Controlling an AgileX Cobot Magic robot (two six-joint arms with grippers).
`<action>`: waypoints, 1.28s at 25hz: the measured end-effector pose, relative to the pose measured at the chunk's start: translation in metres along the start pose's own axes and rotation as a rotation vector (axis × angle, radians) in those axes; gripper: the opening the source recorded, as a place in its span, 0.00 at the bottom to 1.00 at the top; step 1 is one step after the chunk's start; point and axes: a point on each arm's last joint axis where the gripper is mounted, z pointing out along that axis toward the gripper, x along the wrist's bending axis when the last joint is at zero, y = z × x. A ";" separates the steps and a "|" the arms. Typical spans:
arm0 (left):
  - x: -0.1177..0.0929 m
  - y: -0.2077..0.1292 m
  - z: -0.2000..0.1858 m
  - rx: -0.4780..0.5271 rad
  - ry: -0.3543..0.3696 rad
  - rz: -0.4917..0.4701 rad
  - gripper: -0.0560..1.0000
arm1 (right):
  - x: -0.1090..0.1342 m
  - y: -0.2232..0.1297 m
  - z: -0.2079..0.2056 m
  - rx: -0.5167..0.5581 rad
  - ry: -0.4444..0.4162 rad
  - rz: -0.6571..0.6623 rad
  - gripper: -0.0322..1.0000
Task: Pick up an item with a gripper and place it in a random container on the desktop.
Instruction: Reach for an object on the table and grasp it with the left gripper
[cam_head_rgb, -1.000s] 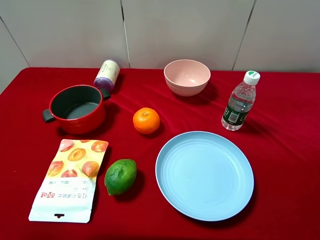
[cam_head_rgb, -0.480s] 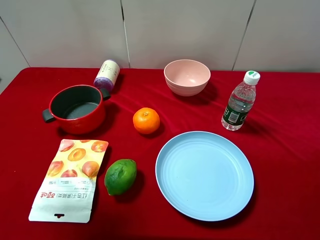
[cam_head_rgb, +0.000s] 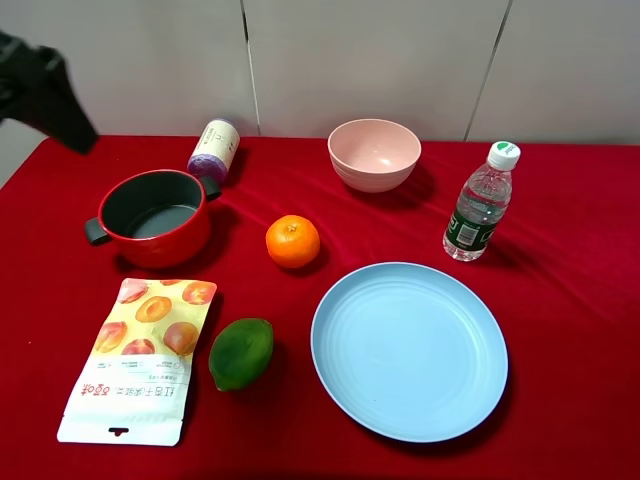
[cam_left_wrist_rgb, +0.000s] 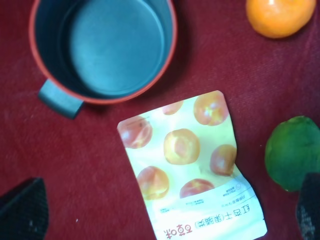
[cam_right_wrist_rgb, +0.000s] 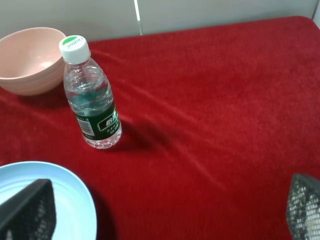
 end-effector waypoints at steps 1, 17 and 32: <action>-0.002 0.005 0.005 0.015 -0.006 0.011 0.99 | 0.000 0.000 0.000 0.000 0.000 0.000 0.70; -0.057 0.071 0.070 0.160 -0.079 0.172 0.99 | 0.000 0.000 0.000 0.000 0.000 0.000 0.70; -0.105 0.108 0.141 0.295 -0.088 0.287 0.99 | 0.000 0.000 0.000 0.000 0.000 0.000 0.70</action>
